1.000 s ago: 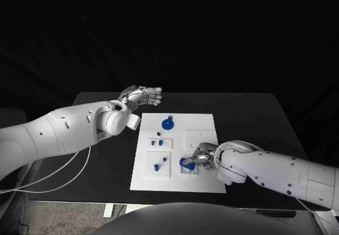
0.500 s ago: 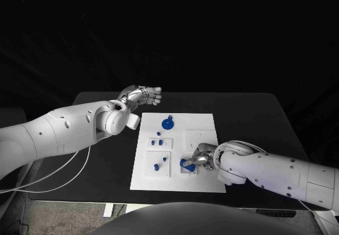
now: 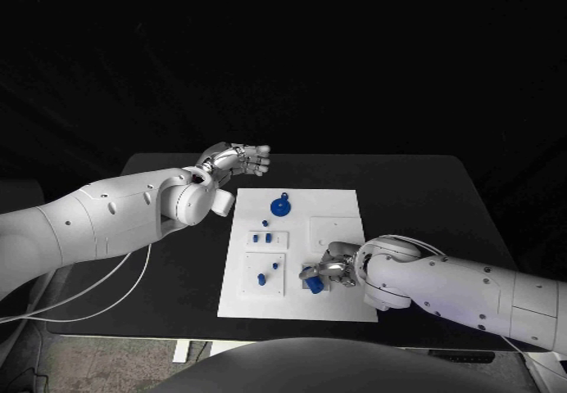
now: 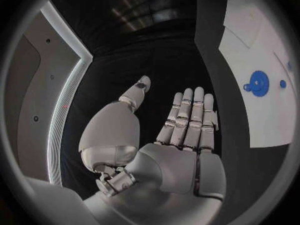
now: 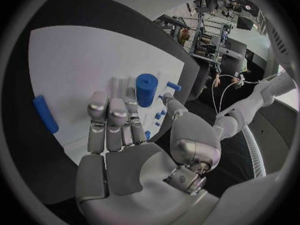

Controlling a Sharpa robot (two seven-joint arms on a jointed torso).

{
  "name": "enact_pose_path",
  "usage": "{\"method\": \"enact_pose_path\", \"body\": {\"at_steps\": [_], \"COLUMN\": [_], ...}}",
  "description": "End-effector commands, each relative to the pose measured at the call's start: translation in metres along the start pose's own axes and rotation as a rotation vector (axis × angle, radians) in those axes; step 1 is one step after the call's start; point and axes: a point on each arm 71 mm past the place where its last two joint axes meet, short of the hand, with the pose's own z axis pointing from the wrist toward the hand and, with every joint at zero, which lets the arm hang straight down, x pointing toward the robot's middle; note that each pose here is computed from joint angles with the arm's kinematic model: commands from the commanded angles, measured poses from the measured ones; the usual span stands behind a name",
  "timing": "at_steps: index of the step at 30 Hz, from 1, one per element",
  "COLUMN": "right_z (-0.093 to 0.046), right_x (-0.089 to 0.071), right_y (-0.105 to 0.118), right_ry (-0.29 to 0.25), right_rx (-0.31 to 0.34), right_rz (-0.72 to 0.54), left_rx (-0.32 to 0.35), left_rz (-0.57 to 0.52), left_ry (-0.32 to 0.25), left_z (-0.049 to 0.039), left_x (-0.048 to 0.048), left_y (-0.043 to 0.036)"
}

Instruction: Assemble the parts on the task board

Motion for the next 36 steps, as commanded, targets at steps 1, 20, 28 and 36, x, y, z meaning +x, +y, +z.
{"method": "enact_pose_path", "body": {"at_steps": [1, 20, 28, 36], "right_z": [-0.0016, -0.0036, -0.003, -0.0039], "right_x": [0.0065, 0.0091, 0.0078, 0.0089], "right_y": [0.0008, -0.0028, -0.0017, -0.001], "right_ry": [0.035, 0.055, 0.037, 0.051], "right_rx": [-0.017, -0.024, -0.032, -0.049], "right_rz": [-0.036, -0.055, -0.044, -0.027], "left_rx": [0.006, 0.001, 0.001, 0.001], "left_rz": [-0.001, -0.002, -0.002, -0.002], "left_ry": [0.015, 0.019, 0.021, 0.019], "left_z": [0.0001, 0.0, 0.0001, 0.0001], "left_x": [0.0012, 0.0004, 0.0007, 0.0001], "left_y": [-0.0009, -0.0005, -0.0005, -0.0004]}}
